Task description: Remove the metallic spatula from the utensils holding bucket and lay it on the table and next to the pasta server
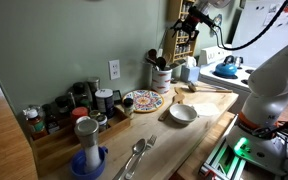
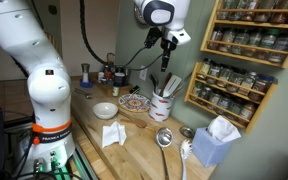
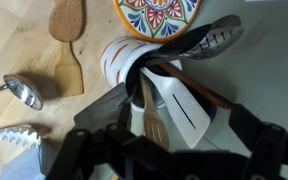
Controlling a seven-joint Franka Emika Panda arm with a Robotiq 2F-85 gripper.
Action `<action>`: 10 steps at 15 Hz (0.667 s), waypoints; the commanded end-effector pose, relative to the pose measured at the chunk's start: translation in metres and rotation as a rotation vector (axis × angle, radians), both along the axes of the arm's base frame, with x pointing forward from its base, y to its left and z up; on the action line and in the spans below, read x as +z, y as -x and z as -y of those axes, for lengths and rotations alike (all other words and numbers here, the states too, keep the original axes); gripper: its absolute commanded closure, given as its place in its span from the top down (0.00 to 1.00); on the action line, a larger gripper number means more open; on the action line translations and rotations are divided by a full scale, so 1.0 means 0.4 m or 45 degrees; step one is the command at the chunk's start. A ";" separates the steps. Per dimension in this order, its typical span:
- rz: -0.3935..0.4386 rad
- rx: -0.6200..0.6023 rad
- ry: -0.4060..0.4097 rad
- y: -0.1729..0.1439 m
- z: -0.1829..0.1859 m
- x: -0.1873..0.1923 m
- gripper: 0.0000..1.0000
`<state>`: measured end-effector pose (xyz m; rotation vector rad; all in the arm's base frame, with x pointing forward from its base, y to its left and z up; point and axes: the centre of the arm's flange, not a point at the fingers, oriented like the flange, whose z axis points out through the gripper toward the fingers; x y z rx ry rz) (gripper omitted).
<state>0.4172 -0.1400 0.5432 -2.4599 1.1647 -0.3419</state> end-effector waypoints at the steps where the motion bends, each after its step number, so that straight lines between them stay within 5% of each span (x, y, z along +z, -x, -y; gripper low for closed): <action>1: -0.004 -0.006 -0.003 -0.005 -0.001 -0.001 1.00; 4: -0.006 -0.014 -0.006 -0.010 -0.002 0.000 1.00; 10: -0.088 -0.070 -0.035 -0.176 -0.021 -0.011 1.00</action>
